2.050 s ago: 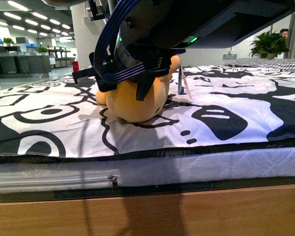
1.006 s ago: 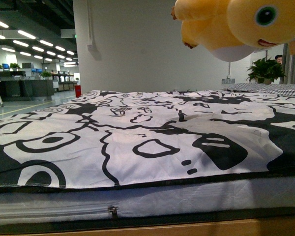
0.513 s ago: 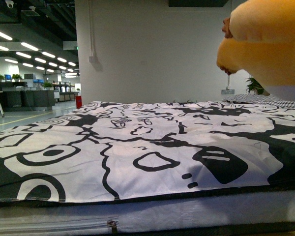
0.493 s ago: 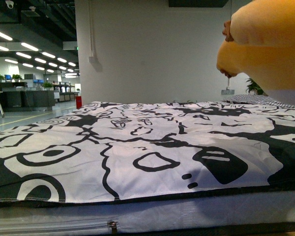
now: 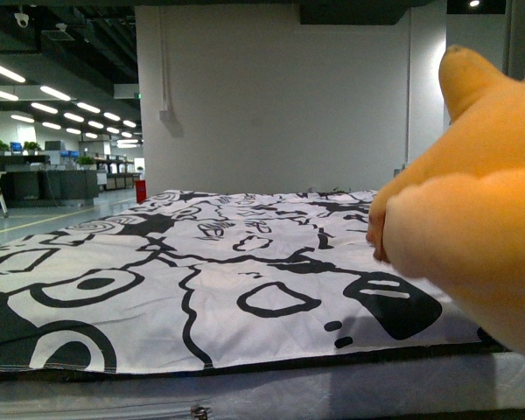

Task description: Put away toys

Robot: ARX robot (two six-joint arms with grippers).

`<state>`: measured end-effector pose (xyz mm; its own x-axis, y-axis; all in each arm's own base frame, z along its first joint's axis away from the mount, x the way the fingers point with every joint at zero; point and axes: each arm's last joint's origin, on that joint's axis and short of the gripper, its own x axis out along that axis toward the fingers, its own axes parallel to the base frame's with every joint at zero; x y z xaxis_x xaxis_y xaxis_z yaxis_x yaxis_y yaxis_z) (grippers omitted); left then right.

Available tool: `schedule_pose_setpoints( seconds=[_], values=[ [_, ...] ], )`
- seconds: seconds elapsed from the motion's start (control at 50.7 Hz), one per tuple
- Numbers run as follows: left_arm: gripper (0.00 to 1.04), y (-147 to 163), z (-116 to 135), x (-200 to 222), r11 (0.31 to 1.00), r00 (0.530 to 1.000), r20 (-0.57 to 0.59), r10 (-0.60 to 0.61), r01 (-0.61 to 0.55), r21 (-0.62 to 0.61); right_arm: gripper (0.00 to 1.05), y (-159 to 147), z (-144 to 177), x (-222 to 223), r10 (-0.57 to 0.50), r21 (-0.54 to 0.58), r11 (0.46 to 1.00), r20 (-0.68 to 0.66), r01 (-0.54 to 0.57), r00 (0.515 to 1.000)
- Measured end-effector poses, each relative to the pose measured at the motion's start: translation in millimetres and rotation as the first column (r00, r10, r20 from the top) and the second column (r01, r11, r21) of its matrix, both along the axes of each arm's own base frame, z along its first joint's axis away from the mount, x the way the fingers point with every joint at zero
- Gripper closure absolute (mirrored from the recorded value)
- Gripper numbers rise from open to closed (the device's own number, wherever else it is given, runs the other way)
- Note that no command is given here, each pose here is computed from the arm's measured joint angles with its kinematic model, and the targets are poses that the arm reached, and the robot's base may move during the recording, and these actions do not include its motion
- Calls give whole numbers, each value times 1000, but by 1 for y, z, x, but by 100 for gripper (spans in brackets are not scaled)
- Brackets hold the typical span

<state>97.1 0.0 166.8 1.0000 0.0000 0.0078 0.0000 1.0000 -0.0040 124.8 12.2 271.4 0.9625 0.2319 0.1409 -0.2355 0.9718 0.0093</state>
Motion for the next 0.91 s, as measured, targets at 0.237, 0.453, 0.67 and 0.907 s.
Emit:
schedule_pose_setpoints(
  seconds=[0.237,0.453,0.67,0.907],
  values=[
    [6,0,0,0,1000,1000,0,0,0,0,87,5,-27,-5,-31,-22,999,-21,30,999],
    [6,0,0,0,1000,1000,0,0,0,0,87,5,-26,-6,-34,-23,999,-11,33,999],
    [6,0,0,0,1000,1000,0,0,0,0,87,5,-26,-6,-34,-24,999,-11,34,999],
    [6,0,0,0,1000,1000,0,5,-5,0,87,6,-26,-6,-19,-25,1000,-11,19,1000]
  ],
)
